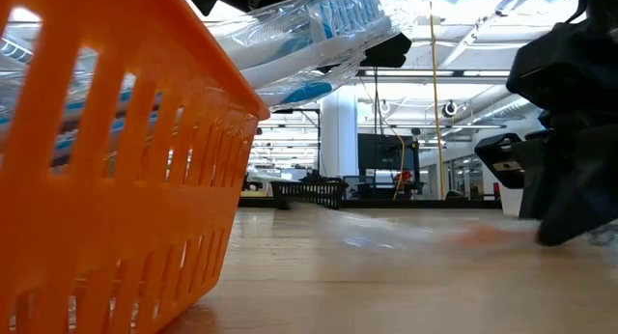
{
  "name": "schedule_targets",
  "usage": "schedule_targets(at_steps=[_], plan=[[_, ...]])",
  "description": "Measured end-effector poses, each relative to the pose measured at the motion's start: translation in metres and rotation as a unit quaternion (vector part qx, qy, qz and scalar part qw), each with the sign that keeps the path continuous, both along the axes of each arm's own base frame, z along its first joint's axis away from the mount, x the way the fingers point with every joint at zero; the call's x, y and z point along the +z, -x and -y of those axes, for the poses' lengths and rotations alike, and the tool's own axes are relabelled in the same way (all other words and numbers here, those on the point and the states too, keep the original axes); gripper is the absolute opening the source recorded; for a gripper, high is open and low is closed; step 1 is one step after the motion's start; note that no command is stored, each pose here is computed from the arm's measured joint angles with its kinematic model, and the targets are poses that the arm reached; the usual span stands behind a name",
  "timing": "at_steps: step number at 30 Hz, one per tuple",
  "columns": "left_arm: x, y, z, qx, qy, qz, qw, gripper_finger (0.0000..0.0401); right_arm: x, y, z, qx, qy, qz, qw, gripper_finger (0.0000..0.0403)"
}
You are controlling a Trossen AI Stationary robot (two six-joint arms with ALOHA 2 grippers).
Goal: Pick & Place Toothbrushes
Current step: Put the orange toothbrush into the transparent black bin
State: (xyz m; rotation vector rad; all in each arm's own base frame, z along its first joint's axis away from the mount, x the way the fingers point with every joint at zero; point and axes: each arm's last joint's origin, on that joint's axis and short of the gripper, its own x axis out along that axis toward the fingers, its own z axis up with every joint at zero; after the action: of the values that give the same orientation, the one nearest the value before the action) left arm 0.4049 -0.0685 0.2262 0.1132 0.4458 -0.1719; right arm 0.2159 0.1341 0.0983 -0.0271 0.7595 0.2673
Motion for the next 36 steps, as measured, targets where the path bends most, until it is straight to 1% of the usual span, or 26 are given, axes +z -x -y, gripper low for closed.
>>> schedule_targets(at_steps=[1, 2, 3, 9, 13, 16, 18, 21, 26, 29, 36], plan=[[0.0, 0.0, 0.0, 0.0, 0.0, 0.0, 1.0, 0.0157, 0.0, 0.0, 0.0, -0.001, 0.001, 0.0, 1.0, 0.0034], [0.0, 0.0, 0.0, 0.0, 0.0, 0.0, 1.0, 0.0157, 0.0, 0.0, 0.0, -0.001, 0.002, 0.001, 1.0, 0.0021], [0.0, 0.0, 0.0, 0.0, 0.0, 0.0, 1.0, 0.0157, 0.0, 0.0, 0.0, 0.0, 0.002, 0.001, 1.0, 0.0016], [0.0, 0.0, 0.0, 0.0, 0.0, 0.0, 1.0, 0.0157, 0.0, -0.001, 0.002, -0.006, -0.004, -0.003, 1.0, 0.0016], [0.0, 0.0, 0.0, 0.0, 0.0, 0.0, 1.0, 0.0157, 0.005, 0.001, 0.004, -0.007, -0.002, -0.004, 1.0, 0.0016], [0.0, 0.0, 0.0, 0.0, 0.0, 0.001, 1.0, 0.0157, 0.012, 0.006, 0.009, -0.017, 0.015, -0.01, 1.0, 0.0016], [0.001, 0.0, -0.001, 0.001, 0.001, 0.003, 1.0, 0.0157, 0.02, 0.01, 0.013, -0.035, 0.033, -0.005, 0.999, 0.0016], [0.001, -0.001, -0.001, 0.001, 0.001, 0.006, 1.0, 0.0157, 0.031, 0.014, 0.017, -0.057, 0.047, 0.007, 0.997, 0.0016], [0.003, -0.001, -0.001, 0.002, 0.002, 0.013, 1.0, 0.0157, 0.05, 0.021, 0.023, -0.067, 0.043, 0.033, 0.996, 0.0016], [0.003, -0.002, -0.002, 0.003, 0.003, 0.016, 1.0, 0.0157, 0.06, 0.025, 0.026, -0.079, 0.052, 0.049, 0.994, 0.0016], [0.003, -0.002, -0.002, 0.003, 0.003, 0.017, 1.0, 0.0157, 0.074, 0.033, 0.034, -0.097, 0.066, 0.072, 0.991, 0.0016]])
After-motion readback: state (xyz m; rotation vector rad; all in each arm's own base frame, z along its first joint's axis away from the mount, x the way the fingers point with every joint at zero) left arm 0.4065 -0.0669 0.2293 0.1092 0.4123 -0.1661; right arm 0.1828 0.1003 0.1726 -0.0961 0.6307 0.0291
